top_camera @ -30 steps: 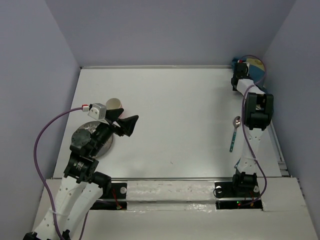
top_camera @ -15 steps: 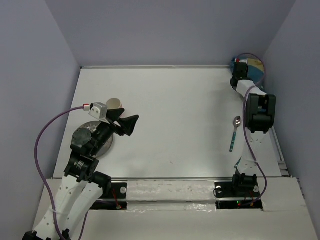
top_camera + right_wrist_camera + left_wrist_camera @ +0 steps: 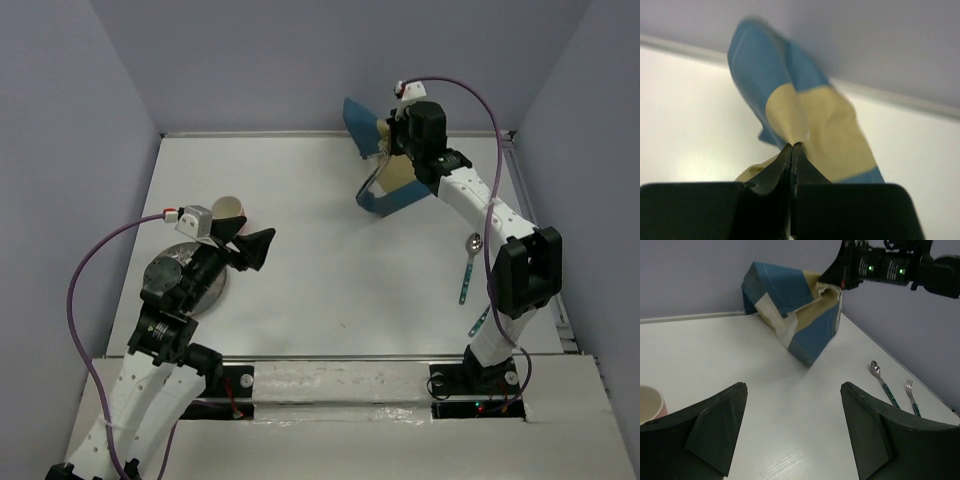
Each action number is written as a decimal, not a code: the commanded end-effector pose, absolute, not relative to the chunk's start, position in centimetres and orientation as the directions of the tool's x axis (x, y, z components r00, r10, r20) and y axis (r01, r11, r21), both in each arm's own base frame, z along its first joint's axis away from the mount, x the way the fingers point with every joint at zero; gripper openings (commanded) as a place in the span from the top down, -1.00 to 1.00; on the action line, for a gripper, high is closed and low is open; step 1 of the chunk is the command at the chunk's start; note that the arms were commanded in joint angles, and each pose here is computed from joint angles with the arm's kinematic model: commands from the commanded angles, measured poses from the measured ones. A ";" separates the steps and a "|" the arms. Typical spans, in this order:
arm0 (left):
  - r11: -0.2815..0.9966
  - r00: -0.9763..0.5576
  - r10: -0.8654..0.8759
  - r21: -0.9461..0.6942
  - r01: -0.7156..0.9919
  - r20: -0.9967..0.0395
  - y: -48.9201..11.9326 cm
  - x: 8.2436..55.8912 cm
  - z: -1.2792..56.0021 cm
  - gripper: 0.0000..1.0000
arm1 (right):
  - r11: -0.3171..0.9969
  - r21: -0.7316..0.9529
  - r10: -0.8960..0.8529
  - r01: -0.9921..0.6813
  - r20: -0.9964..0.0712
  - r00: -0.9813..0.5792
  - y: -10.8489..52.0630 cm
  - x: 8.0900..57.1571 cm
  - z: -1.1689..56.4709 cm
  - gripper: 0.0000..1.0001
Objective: Set the dinner table for one person
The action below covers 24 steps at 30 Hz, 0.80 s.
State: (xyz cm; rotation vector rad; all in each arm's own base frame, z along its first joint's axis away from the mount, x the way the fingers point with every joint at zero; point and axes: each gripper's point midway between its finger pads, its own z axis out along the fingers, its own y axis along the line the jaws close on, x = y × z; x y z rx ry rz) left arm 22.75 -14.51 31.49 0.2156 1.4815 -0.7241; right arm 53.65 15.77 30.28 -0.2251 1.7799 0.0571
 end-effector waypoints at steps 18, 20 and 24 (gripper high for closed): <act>0.827 -0.039 -0.470 -0.455 0.331 -0.882 -10.6 24.2 33.2 -0.43 | 0.732 0.412 0.033 -0.543 -0.817 -0.576 32.8 44.1 18.7 -0.42; 0.827 -0.054 -0.480 -0.472 0.307 -0.876 -10.3 24.2 32.5 -0.38 | 0.799 0.338 0.023 -0.497 -0.844 -0.536 30.6 45.6 19.0 -0.91; 0.814 -0.101 -0.493 -0.499 0.297 -0.864 -10.8 24.5 31.2 -0.32 | 0.857 0.401 0.156 -0.324 -0.801 -0.578 23.2 47.9 18.0 -0.61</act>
